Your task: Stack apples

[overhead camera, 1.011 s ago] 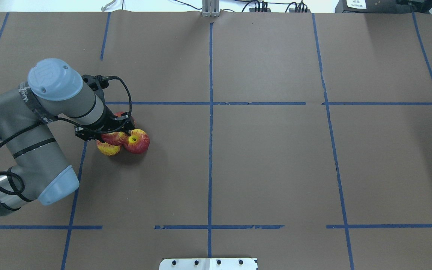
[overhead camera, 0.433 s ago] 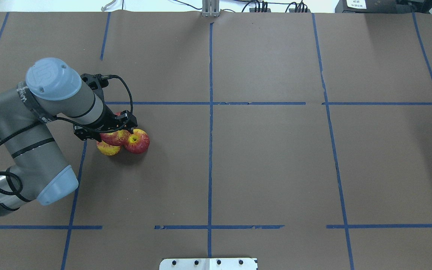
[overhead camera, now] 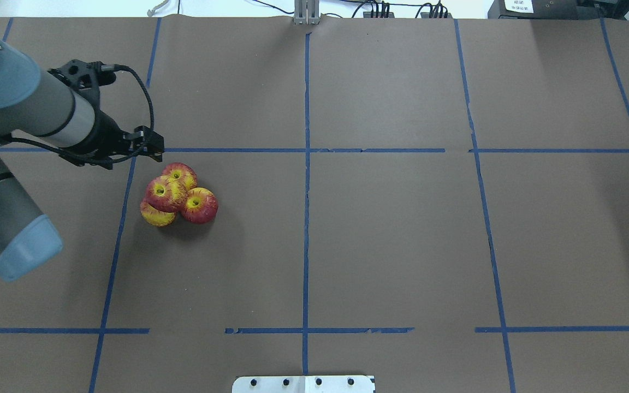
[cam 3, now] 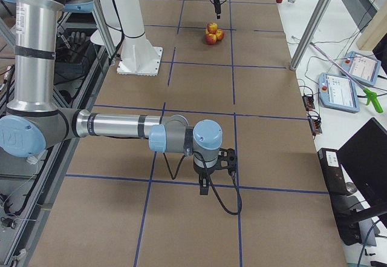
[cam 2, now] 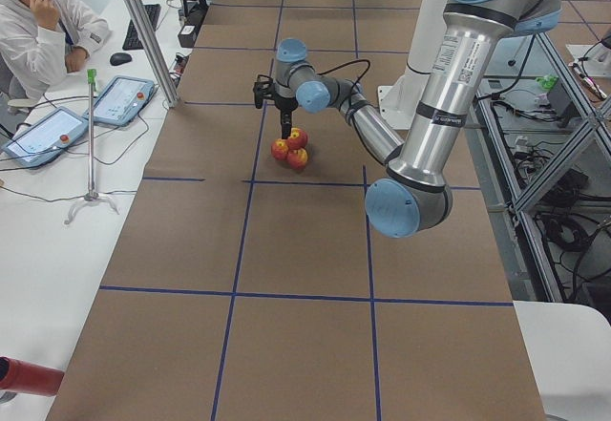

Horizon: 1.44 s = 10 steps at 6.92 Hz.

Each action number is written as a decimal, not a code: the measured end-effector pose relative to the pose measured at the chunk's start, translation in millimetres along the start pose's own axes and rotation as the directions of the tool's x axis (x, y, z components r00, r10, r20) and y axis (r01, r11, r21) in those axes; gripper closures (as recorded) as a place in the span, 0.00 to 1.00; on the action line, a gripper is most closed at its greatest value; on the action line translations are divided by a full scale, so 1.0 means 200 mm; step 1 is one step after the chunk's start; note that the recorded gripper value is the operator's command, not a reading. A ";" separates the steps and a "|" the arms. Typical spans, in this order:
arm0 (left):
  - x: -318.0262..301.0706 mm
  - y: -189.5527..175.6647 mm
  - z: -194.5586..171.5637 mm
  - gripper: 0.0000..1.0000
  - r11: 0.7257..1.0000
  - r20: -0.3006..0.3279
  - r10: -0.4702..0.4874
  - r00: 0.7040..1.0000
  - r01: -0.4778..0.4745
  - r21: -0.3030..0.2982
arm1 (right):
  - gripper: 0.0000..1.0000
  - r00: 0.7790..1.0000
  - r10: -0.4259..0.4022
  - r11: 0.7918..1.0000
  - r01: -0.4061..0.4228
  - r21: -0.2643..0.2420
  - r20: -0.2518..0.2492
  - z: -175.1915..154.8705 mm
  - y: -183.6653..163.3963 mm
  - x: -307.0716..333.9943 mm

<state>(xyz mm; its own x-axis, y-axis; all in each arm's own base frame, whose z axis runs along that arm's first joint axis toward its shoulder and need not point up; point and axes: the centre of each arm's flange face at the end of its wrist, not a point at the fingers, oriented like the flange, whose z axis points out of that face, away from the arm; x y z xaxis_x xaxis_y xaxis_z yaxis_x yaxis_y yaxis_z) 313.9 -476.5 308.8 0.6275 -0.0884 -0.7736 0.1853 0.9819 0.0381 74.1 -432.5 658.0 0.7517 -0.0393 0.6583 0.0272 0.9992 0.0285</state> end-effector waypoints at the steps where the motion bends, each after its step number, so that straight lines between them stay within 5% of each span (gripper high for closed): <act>1: -0.17 -0.04 -0.04 0.00 0.998 0.020 0.058 0.998 -0.058 0.008 | 0.00 1.000 0.000 1.000 0.000 0.000 0.000 0.00 0.00 0.00; 6: -1.46 -0.29 -0.40 0.00 0.940 0.060 0.342 0.938 -0.340 -0.039 | 0.00 1.000 0.000 1.000 0.000 0.000 0.000 0.00 0.00 0.00; 10: -2.08 -0.08 -0.44 0.00 0.960 0.056 0.271 0.961 -0.265 -0.087 | 0.00 1.000 0.000 1.000 0.000 0.000 0.000 0.00 0.00 0.00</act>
<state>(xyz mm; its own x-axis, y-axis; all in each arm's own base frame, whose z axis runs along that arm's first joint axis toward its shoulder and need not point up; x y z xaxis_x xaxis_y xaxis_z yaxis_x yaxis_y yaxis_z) -16.6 -441.5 575.3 0.6957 0.1715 -0.6975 -0.0548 0.9809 0.1866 74.1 -432.5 657.9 0.7517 -0.0393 0.6583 0.0273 0.9992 0.0286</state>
